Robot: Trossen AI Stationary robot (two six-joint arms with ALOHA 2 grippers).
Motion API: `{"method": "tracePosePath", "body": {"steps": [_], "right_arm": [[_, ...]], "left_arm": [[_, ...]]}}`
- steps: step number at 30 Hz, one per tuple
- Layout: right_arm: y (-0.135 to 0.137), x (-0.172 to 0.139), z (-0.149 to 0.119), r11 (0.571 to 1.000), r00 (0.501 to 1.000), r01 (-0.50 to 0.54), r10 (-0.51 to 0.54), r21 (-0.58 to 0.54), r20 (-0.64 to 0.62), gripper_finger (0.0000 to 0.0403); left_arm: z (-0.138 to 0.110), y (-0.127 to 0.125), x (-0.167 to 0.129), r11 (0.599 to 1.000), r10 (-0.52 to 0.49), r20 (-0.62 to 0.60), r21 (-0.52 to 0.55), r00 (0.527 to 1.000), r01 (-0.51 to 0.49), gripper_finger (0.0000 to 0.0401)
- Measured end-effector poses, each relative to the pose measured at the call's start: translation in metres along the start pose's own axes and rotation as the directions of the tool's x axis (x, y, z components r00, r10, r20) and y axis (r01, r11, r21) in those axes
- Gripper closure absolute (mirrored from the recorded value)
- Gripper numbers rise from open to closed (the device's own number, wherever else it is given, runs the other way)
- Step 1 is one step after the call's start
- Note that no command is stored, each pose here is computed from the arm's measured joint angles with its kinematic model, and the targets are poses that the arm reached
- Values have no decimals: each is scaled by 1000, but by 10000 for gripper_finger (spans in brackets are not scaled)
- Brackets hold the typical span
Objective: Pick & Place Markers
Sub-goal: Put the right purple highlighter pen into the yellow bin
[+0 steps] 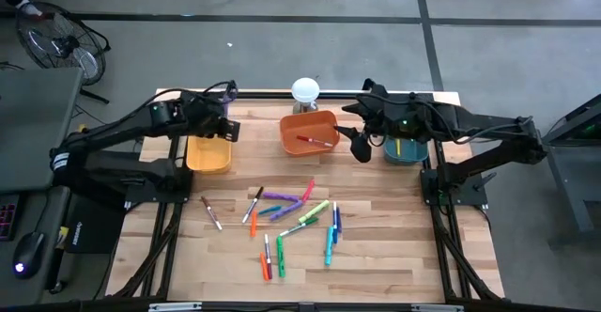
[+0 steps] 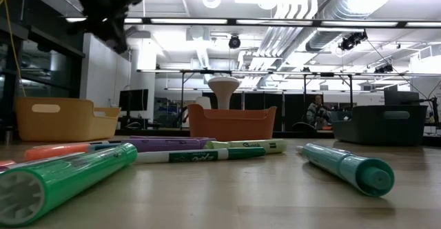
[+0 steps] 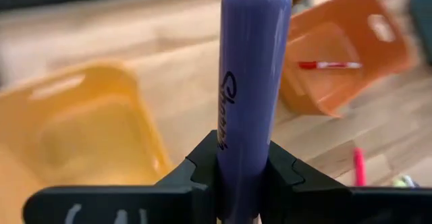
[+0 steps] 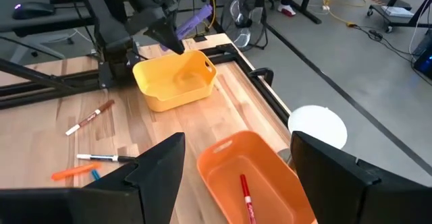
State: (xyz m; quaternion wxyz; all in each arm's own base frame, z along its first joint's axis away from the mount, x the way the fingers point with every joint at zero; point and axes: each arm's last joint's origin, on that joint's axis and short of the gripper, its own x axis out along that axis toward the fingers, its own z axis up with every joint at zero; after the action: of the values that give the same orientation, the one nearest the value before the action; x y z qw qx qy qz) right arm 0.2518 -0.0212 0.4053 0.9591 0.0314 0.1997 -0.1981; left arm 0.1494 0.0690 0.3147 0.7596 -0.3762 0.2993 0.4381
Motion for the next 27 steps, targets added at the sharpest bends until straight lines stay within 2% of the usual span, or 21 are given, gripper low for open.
{"method": "tracePosePath", "body": {"steps": [7, 15, 21, 27], "right_arm": [[0, 0, 0, 1000, 1000, 0, 0, 1, 0, 144], [0, 0, 0, 1000, 1000, -3, 3, 0, 0, 144], [1, 0, 0, 1000, 1000, -11, 11, -4, -1, 144], [0, 0, -1, 1000, 1000, -11, 11, -9, -11, 144]], "left_arm": [[-10, 20, 24, 987, 77, -112, -131, 991, -92, 346], [-25, 47, 58, 944, 187, -237, -226, 953, -241, 346], [-30, 55, 82, 923, 234, -317, -225, 919, -312, 346], [-33, 54, 105, 916, 279, -418, -153, 864, -370, 346]]}}
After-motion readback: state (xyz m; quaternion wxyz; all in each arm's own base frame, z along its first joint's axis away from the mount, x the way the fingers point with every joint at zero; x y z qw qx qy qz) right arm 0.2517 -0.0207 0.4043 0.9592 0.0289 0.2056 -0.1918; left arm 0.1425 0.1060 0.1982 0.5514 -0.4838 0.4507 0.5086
